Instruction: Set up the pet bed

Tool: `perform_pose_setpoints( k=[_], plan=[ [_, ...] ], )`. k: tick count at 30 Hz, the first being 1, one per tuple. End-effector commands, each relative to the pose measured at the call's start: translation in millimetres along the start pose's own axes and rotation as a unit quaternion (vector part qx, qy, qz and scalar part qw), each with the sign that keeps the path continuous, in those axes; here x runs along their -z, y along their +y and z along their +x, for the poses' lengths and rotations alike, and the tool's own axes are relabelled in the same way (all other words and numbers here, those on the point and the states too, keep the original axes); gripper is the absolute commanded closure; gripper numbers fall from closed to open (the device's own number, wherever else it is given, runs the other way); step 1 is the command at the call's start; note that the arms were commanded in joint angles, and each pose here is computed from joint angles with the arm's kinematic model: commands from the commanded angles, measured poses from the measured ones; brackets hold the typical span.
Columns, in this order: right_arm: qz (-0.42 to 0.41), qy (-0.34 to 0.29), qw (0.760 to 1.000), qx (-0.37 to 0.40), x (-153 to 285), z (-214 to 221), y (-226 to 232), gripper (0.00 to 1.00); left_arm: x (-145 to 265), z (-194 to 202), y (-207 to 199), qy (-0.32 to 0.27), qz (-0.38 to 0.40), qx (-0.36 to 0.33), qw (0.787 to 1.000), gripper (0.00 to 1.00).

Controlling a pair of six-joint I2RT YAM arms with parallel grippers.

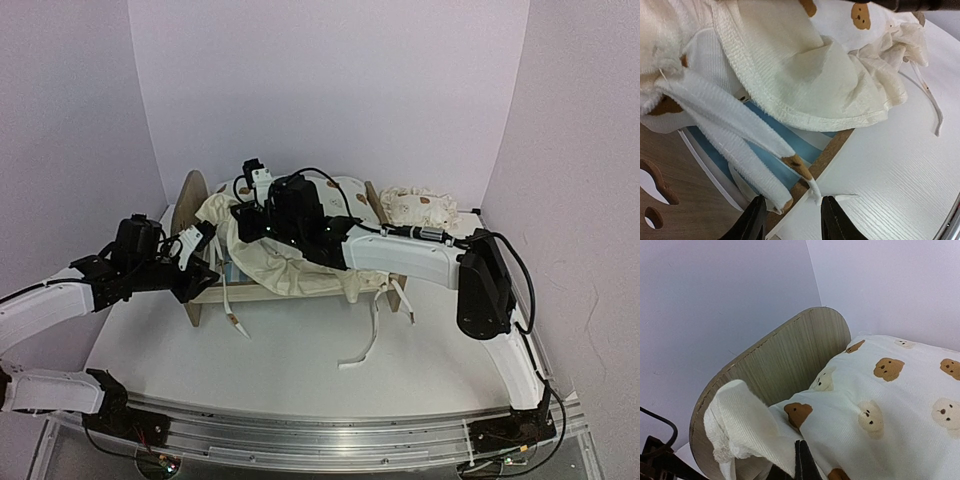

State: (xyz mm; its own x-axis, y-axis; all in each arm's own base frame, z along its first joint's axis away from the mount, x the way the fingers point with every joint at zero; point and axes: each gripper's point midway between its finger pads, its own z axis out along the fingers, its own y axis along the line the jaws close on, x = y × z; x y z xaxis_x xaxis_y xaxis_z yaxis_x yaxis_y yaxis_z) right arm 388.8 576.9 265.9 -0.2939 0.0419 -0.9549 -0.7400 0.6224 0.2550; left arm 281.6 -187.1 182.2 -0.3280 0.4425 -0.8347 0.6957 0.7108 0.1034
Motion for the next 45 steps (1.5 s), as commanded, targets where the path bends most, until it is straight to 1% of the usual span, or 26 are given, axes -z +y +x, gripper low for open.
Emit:
perform_pose_setpoints(
  k=[1, 4, 6, 10, 11, 13, 16, 19, 22, 26, 32, 36, 41, 45],
  plan=[
    [-0.017, -0.057, 0.998, -0.004, 10.3, -44.3, 9.6, 1.00, -6.9, -13.8, 16.3, -0.014, -0.038, -0.004, 0.999, 0.63],
    [-0.017, -0.058, 0.998, -0.005, 11.5, -44.4, 9.8, 1.00, -14.9, -7.4, 17.7, -0.002, -0.039, -0.003, 0.999, 0.68],
    [-0.016, -0.058, 0.998, -0.005, 12.4, -44.4, 8.9, 1.00, -17.6, -5.0, 17.6, 0.002, -0.038, -0.005, 0.999, 0.74],
    [-0.017, -0.059, 0.998, -0.004, 14.4, -44.9, 8.8, 1.00, -15.1, -8.3, 25.5, -0.002, -0.061, -0.017, 0.998, 0.96],
    [-0.018, -0.059, 0.998, -0.003, 14.5, -44.7, 9.1, 1.00, -13.5, -9.7, 28.8, -0.003, -0.070, -0.025, 0.997, 1.00],
    [-0.019, -0.059, 0.998, -0.004, 14.5, -44.1, 9.0, 1.00, -6.0, -17.9, 40.5, -0.009, -0.105, -0.058, 0.993, 1.00],
    [-0.021, -0.058, 0.998, -0.004, 14.7, -43.7, 8.6, 1.00, 13.0, -37.0, 60.2, -0.016, -0.168, -0.150, 0.974, 1.00],
    [-0.025, -0.055, 0.998, -0.005, 14.3, -41.7, 10.0, 1.00, 32.7, -48.9, 66.0, -0.013, -0.193, -0.221, 0.956, 1.00],
    [-0.025, -0.053, 0.998, -0.007, 13.2, -39.7, 9.8, 1.00, 48.9, -54.1, 70.3, -0.006, -0.213, -0.260, 0.942, 1.00],
    [-0.029, -0.051, 0.998, -0.008, 11.3, -37.6, 10.4, 1.00, 64.1, -61.9, 74.4, 0.000, -0.229, -0.285, 0.931, 1.00],
    [-0.030, -0.049, 0.998, -0.009, 10.6, -34.8, 10.4, 1.00, 74.2, -74.7, 73.2, -0.010, -0.229, -0.299, 0.926, 1.00],
    [-0.028, -0.046, 0.998, -0.008, 10.8, -32.8, 9.7, 1.00, 85.5, -97.9, 76.4, -0.032, -0.244, -0.314, 0.917, 1.00],
    [-0.029, -0.044, 0.999, -0.009, 9.8, -29.8, 9.7, 1.00, 90.8, -113.2, 69.8, -0.052, -0.231, -0.342, 0.909, 1.00],
    [-0.029, -0.042, 0.999, -0.009, 10.5, -28.6, 9.0, 1.00, 91.7, -115.6, 54.9, -0.068, -0.197, -0.379, 0.902, 1.00]
  ],
)
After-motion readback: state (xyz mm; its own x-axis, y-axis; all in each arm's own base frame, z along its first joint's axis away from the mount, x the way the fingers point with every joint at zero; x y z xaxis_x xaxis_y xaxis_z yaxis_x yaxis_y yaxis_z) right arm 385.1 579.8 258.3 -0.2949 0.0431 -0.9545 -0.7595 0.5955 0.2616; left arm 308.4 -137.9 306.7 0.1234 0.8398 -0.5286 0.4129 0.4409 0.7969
